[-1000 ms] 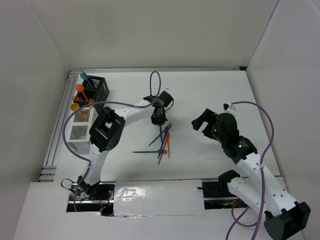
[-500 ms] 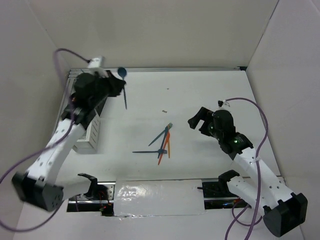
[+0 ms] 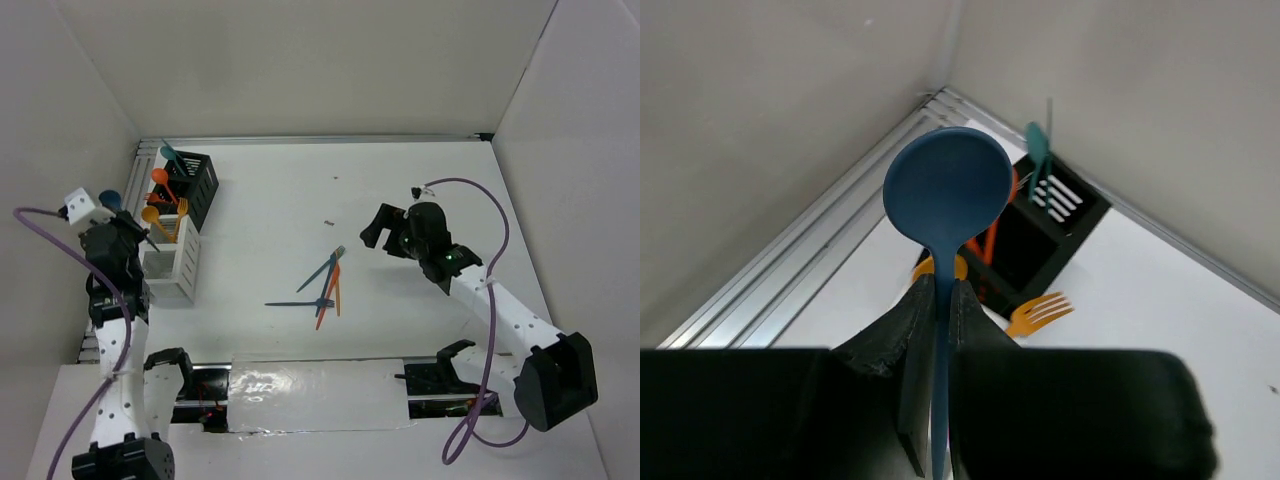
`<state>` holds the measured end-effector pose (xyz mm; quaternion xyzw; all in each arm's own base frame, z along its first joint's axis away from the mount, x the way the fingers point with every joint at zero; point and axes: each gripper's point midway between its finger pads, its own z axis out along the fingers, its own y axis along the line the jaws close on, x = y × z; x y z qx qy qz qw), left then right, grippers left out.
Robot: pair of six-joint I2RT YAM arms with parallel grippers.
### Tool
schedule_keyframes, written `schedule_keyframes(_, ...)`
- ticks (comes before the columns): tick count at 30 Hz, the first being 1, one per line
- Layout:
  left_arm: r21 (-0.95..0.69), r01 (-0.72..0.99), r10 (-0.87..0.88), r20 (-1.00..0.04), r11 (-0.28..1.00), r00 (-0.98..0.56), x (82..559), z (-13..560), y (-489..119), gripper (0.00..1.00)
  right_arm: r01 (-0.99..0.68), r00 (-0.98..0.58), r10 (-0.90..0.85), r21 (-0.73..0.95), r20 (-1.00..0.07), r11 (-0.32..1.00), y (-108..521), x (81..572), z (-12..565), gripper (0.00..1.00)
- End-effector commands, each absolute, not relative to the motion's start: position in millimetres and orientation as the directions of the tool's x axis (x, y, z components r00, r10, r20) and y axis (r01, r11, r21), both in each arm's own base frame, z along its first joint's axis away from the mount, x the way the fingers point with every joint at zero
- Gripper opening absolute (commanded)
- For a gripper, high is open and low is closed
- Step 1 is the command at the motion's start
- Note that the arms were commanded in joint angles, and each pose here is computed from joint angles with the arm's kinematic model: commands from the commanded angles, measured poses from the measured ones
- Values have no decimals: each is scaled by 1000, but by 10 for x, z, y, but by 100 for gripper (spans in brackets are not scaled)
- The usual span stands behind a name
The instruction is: Sort the eating utensils into containers
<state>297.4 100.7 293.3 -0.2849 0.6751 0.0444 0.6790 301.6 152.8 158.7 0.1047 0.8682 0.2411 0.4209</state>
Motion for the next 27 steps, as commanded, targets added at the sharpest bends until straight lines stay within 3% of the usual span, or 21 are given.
schedule_keyframes(1, -382, -474, -289, -922, 793, 259, 2735, 3193, 1183, 0, -103, -553, 379, 513, -742, 853, 1610, 3237, 1916, 100)
schedule_keyframes(8, -363, -572, -311, -931, 736, 191, 2604, 2652, 1324, 0, -101, -577, 352, 492, -737, 864, 1644, 3343, 1815, 100)
schedule_keyframes(12, -339, -550, -271, -941, 763, 204, 2646, 2567, 1328, 0, -115, -582, 340, 488, -739, 865, 1689, 3400, 1817, 100)
schedule_keyframes(19, -402, -576, -379, -910, 711, 168, 2679, 2295, 1329, 2, -115, -599, 332, 488, -729, 865, 1723, 3425, 1761, 100)
schedule_keyframes(22, -409, -571, -415, -901, 712, 128, 2716, 2200, 1248, 13, -114, -597, 335, 490, -729, 864, 1725, 3444, 1757, 100)
schedule_keyframes(23, -410, -579, -430, -896, 705, 111, 2722, 2133, 1228, 22, -108, -599, 340, 495, -724, 862, 1728, 3445, 1748, 100)
schedule_keyframes(24, -416, -583, -436, -893, 698, 115, 2720, 2151, 1216, 43, -107, -597, 344, 496, -725, 861, 1723, 3446, 1759, 100)
schedule_keyframes(27, -404, -586, -429, -897, 702, 103, 2739, 2158, 1178, 46, -110, -590, 351, 504, -727, 857, 1727, 3436, 1805, 100)
